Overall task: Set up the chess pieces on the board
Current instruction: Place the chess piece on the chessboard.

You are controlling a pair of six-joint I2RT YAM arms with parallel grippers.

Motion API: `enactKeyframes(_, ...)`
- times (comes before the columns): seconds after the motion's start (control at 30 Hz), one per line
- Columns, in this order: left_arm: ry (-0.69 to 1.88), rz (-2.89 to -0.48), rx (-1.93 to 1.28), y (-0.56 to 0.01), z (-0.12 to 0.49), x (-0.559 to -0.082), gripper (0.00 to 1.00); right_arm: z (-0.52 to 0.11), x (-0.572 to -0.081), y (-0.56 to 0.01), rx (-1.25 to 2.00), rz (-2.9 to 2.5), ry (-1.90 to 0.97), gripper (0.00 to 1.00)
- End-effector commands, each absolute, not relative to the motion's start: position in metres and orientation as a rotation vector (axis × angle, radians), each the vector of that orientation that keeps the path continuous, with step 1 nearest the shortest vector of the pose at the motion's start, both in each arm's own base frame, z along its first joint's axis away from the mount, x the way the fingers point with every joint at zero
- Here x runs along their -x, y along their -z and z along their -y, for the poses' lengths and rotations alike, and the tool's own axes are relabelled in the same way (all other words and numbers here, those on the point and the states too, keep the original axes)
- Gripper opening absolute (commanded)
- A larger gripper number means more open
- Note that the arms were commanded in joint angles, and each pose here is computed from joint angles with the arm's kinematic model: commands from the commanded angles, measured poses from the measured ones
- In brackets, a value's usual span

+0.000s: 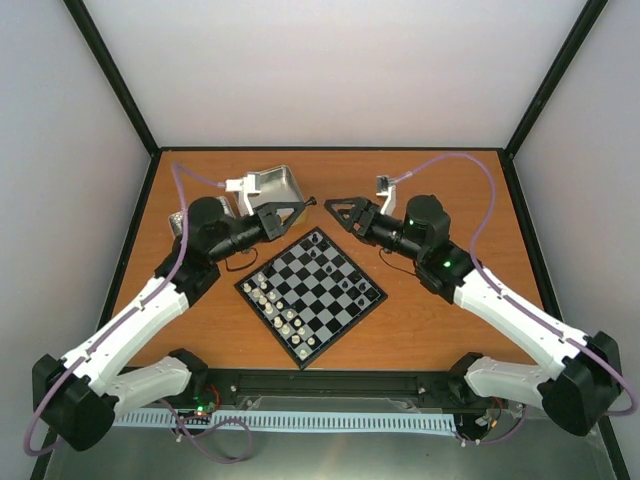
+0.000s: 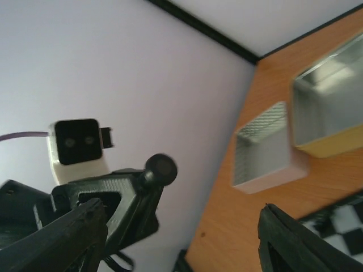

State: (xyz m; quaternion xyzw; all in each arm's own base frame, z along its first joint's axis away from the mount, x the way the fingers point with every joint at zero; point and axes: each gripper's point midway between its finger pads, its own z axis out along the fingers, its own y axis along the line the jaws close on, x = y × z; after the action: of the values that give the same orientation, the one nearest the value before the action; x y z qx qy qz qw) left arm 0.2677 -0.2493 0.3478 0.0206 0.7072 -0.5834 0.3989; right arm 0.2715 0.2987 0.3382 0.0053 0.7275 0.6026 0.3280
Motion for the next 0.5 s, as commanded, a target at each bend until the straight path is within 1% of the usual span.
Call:
enactKeyframes(0.0,0.997,-2.187,-0.133,-0.257,0.230,-0.283,0.05,-0.254,-0.283,-0.299,-0.144,-2.022,-1.209,0.73)
enactKeyframes(0.13,0.845,-2.391,-0.241,-0.212,0.231,-0.285,0.05,-0.223,-0.282,-0.268,-0.220,-2.105,-0.985,0.73)
enactKeyframes(0.33,0.670,-2.521,-0.312,-0.190,0.237,-0.301,0.04,-0.178,-0.272,-0.235,-0.322,-2.154,-0.748,0.73)
enactKeyframes(0.47,0.600,-2.603,-0.392,-0.173,0.262,-0.303,0.05,-0.155,-0.265,-0.223,-0.373,-2.155,-0.645,0.73)
